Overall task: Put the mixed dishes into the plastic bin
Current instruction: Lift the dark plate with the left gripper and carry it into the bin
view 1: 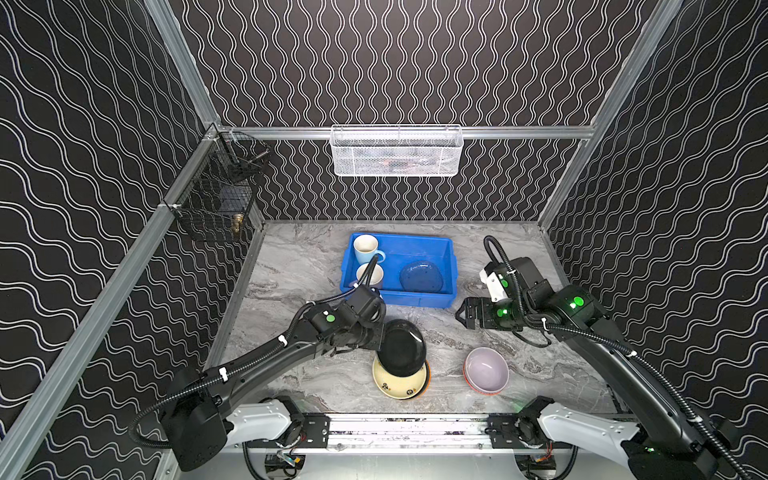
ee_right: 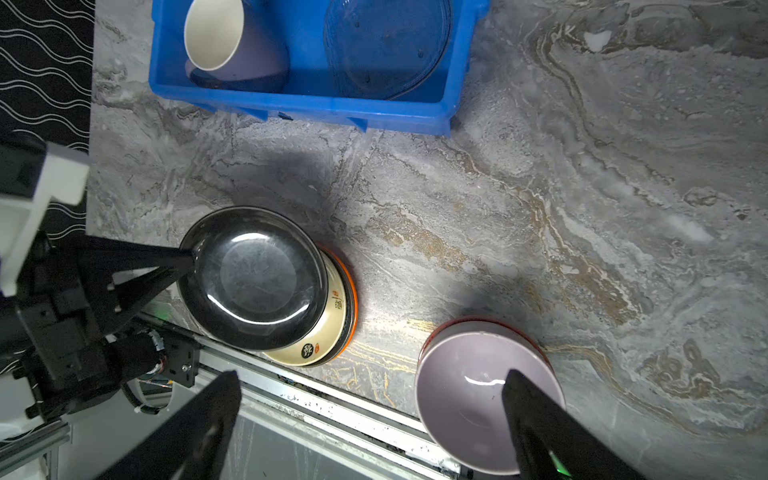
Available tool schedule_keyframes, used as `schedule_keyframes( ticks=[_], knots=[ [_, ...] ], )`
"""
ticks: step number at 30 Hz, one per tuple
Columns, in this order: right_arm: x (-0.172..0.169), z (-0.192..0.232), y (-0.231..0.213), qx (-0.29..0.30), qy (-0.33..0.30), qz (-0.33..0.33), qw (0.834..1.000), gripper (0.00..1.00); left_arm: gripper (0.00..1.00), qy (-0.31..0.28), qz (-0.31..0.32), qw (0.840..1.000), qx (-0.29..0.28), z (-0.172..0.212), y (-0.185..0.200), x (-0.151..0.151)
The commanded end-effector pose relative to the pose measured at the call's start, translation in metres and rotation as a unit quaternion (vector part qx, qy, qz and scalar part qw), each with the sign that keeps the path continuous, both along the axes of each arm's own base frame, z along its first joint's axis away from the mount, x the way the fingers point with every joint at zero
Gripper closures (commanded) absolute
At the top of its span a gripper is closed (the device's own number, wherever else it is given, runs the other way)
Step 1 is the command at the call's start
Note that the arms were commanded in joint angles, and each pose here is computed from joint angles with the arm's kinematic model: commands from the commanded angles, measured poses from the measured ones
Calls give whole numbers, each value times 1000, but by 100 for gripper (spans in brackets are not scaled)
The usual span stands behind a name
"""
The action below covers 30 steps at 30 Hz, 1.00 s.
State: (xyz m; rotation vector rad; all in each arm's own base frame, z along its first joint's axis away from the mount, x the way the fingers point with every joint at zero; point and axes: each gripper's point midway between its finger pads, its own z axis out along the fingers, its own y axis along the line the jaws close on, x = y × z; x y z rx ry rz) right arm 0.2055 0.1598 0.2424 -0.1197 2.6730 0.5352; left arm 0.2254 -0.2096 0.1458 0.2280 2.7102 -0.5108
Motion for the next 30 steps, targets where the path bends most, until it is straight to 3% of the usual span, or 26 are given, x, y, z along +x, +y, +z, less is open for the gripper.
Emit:
schedule_keyframes(
  ticks=[1, 12, 22, 30],
  knots=[
    [6, 8, 4, 10, -16, 3, 1000, 1, 100, -23, -6, 1000, -13, 19, -3, 19],
    [17, 18, 22, 47, -27, 11, 998, 1, 100, -91, 4, 995, -48, 71, -28, 129],
    [28, 24, 12, 28, -52, -18, 998, 1, 100, -100, 9, 993, -61, 53, -54, 211],
    [37, 34, 4, 14, -73, -44, 996, 1, 100, -81, 10, 995, -65, 22, -66, 241]
  ],
)
